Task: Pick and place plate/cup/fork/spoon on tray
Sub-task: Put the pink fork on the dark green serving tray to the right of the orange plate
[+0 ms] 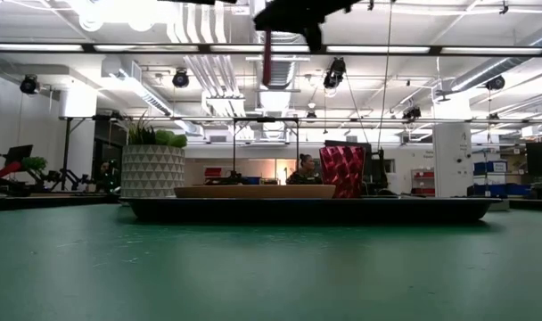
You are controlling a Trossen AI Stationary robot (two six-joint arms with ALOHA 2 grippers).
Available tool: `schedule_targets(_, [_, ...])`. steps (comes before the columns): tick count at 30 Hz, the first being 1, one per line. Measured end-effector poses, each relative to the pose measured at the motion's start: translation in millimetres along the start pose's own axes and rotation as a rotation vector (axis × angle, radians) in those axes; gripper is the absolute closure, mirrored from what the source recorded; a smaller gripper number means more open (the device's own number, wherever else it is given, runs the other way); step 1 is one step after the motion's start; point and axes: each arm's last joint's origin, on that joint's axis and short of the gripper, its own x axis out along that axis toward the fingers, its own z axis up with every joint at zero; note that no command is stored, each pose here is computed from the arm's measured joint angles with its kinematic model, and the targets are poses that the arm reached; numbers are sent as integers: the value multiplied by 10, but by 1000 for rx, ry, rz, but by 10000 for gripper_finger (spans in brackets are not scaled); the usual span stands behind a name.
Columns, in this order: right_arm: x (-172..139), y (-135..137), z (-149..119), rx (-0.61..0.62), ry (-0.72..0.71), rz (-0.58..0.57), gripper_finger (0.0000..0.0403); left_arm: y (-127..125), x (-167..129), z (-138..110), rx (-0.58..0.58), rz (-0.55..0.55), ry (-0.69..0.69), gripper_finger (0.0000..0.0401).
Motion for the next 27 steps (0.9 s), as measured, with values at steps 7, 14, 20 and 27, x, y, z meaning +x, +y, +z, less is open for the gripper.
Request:
schedule_targets(7, [-486,-176,-107,102,380,-92,388,43,-133,29,35,-161,-26,212])
schedule_targets(14, [-765,-325,-439,325,538,-14,388,234,-217,2,-35,-751,-14,212])
schedule_targets(20, [-795,-509,-894,540,532,51,388,495,-284,-118,-91,-782,-25,212])
schedule_targets(27, [-729,-769,-1506,845,479,163,388,728,-331,-328,-131,-703,-42,212])
